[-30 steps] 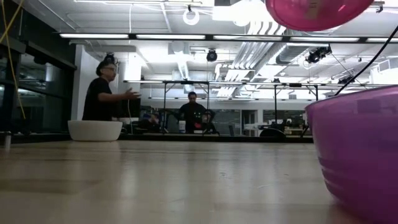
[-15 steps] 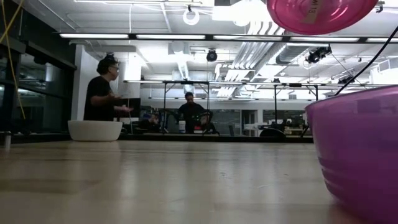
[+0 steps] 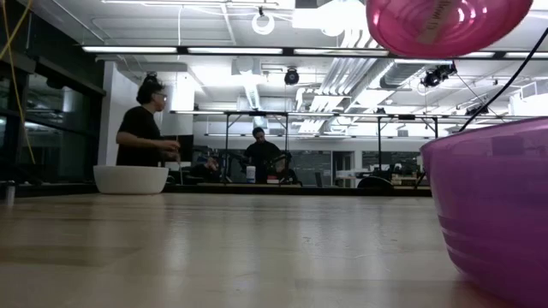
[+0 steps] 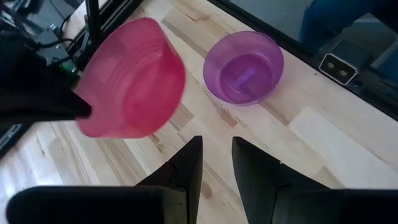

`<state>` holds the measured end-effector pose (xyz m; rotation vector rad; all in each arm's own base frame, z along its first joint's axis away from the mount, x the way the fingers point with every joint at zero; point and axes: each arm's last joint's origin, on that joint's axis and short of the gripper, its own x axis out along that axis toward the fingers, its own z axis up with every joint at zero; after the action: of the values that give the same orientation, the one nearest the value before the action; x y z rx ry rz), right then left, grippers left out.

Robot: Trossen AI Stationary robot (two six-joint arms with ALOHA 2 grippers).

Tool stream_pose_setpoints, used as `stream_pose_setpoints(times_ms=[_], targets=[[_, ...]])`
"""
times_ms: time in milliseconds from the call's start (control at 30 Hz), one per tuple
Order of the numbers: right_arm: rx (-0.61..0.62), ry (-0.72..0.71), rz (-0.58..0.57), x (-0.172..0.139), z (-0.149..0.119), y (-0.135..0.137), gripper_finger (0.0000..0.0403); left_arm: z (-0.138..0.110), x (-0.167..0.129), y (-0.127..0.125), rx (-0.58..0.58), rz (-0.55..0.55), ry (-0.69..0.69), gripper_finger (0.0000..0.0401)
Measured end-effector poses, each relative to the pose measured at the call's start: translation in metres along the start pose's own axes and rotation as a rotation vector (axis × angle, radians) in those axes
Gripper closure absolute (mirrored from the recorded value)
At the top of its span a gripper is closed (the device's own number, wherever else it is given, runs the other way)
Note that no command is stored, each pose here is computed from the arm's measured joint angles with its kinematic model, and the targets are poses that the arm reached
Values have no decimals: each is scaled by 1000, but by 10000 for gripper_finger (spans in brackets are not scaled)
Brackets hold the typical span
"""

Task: Nest bowls inside each other
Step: Stack the red bowl on the yellow bowl

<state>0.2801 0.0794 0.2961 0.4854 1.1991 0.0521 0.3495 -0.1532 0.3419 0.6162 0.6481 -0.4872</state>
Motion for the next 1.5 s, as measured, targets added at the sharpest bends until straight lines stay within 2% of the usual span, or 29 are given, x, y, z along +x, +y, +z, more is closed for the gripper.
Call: stream_pose_setpoints(times_ms=[233, 433, 600, 833, 933, 1233, 1500], targets=[[-74, 2, 117, 29, 15, 10, 400, 0, 6, -1, 31, -6, 12, 315], [-115, -36, 140, 32, 19, 14, 400, 3, 6, -4, 60, -11, 3, 315], [-135, -51, 122, 32, 20, 13, 400, 5, 7, -10, 103, 7, 13, 315], [-109, -85, 28, 31, 22, 5, 400, 3, 15, -9, 34, 33, 43, 315], [-96, -93, 2, 31, 24, 1, 400, -3, 20, -9, 34, 49, 98, 315], [-60, -107, -99, 29, 28, -12, 400, -5, 31, -11, 27, 42, 121, 315], [-75, -64, -126, 46, 35, -23, 400, -5, 31, -10, 45, 45, 127, 315]])
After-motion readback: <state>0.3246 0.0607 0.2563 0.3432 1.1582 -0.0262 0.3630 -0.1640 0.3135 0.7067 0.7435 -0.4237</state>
